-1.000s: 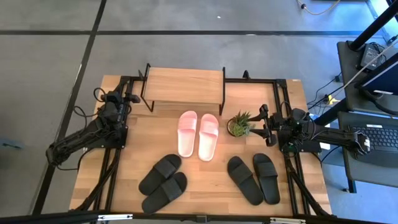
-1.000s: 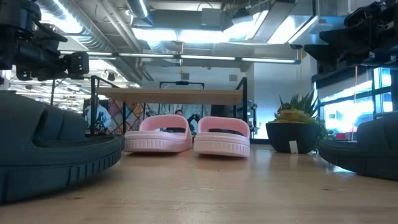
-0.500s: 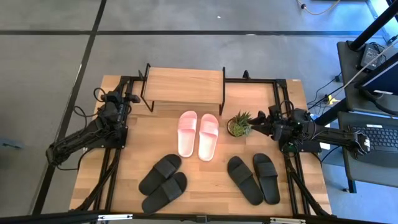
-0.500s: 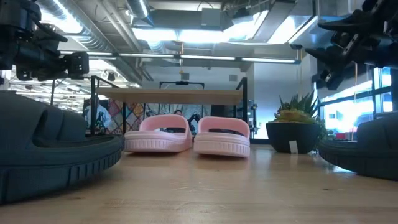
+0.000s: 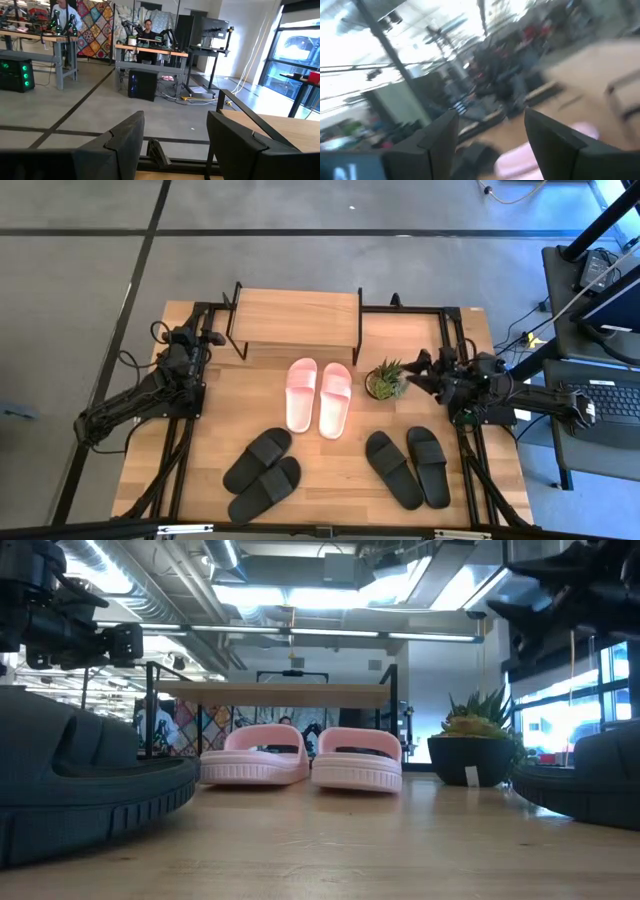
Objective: Pick and place slides into the shelf
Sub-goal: Put the left pink slide on the shelf
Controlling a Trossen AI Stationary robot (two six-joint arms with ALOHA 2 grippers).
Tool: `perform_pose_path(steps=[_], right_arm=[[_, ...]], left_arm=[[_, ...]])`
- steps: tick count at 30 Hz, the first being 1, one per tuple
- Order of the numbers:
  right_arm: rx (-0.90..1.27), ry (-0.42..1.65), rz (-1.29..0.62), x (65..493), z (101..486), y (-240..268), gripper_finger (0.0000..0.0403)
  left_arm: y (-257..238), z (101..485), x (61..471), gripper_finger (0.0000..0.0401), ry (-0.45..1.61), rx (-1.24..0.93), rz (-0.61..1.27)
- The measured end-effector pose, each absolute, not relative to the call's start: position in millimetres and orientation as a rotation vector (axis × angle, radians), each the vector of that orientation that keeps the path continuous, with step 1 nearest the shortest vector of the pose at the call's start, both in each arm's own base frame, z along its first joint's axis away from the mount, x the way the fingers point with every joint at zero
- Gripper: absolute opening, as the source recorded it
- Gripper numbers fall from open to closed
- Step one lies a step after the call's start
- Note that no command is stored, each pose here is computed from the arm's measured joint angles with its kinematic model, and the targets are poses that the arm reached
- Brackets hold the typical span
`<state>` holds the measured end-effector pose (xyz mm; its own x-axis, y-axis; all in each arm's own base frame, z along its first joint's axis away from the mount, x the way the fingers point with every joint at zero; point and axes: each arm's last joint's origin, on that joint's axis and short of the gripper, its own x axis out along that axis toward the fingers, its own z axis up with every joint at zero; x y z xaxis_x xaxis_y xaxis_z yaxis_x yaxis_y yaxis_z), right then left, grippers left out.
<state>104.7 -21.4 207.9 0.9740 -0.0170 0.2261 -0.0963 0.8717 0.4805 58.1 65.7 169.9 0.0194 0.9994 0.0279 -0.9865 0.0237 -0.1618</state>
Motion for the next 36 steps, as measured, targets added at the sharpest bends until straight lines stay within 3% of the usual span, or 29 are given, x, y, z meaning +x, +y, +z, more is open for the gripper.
perform_pose_path(steps=[10,16,22,29,36], right_arm=[[0.224,-0.149,-0.134,118.6,280.6,-29.0,0.0227],[0.101,0.043,-0.197,159.9,314.2,-41.4,0.0227],[0.023,0.296,-0.13,215.1,333.8,-41.6,0.0227],[-0.103,0.575,-0.11,273.2,339.2,-23.3,0.0227],[-0.153,0.789,-0.082,317.1,298.8,-4.4,0.0227]], left_arm=[[65.7,169.9,58.1,0.0208,-0.154,-0.113,1.544],[65.7,170.0,58.1,0.0208,-0.154,-0.113,1.544],[65.7,170.0,58.1,0.0208,-0.154,-0.113,1.544],[65.7,170.0,58.1,0.0208,-0.155,-0.113,1.544],[65.7,170.0,58.1,0.0208,-0.154,-0.113,1.544]])
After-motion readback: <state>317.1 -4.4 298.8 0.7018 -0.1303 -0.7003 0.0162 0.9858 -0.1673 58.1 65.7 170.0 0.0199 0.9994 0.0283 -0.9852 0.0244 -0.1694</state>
